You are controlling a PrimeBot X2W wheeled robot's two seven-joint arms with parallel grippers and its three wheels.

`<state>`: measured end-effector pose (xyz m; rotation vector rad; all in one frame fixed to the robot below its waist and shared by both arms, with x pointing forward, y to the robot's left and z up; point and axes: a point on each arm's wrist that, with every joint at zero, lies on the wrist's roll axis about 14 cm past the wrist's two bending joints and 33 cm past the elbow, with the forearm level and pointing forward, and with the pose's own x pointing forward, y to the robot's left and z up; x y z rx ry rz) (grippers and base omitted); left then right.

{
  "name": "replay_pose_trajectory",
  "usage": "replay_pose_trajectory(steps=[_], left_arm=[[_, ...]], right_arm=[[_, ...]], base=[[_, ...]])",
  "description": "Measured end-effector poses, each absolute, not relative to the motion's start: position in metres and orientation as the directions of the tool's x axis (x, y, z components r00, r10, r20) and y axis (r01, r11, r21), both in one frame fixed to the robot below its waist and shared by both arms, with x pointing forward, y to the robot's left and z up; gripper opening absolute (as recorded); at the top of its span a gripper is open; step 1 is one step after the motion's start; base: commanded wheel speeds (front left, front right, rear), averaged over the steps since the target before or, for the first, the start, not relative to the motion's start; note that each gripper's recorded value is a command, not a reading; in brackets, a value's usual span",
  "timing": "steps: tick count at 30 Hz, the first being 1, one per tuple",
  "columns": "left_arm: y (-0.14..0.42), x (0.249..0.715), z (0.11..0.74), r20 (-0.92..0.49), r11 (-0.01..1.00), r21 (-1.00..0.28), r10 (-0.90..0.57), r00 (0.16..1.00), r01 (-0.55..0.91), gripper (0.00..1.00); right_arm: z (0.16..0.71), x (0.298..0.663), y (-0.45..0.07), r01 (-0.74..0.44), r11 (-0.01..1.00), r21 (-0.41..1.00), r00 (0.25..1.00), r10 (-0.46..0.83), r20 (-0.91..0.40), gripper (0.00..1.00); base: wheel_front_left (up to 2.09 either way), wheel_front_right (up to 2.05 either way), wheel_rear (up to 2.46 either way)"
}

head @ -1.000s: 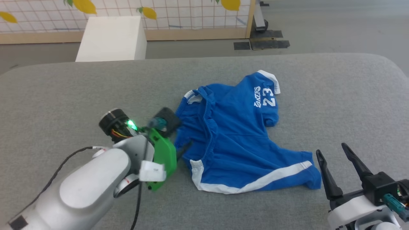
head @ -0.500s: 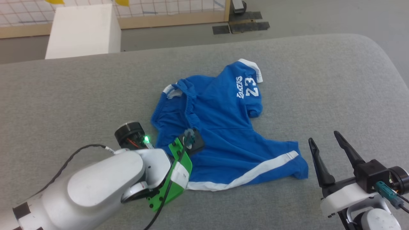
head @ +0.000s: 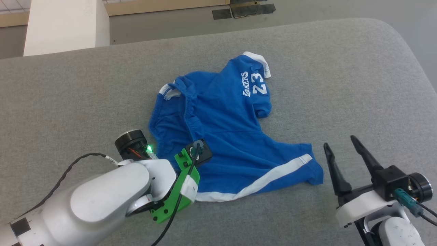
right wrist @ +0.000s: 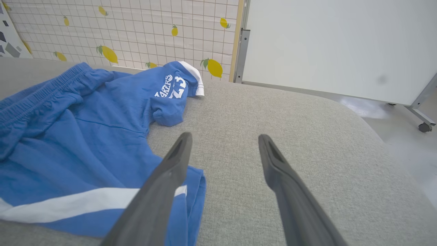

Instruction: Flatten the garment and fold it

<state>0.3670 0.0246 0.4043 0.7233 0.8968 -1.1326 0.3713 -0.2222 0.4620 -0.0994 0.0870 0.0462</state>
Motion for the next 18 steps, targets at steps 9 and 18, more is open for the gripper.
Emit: replay_pose_trajectory(steps=[9,18], left_arm=[[0.033,0.380,0.422,-0.798,0.383,0.034,-0.546,0.256,0.923,0.00],[0.055,0.378,0.421,-0.754,0.488,0.011,-0.570,0.328,0.873,0.00]], right_arm=[[0.442,0.372,-0.201,-0.269,0.940,-0.211,0.935,0.203,-0.289,1.00],[0.411,0.361,-0.181,-0.501,0.853,-0.147,0.719,0.315,-0.619,1.00]], base=[[0.00,0.00,0.00],[0.00,0.00,0.00]])
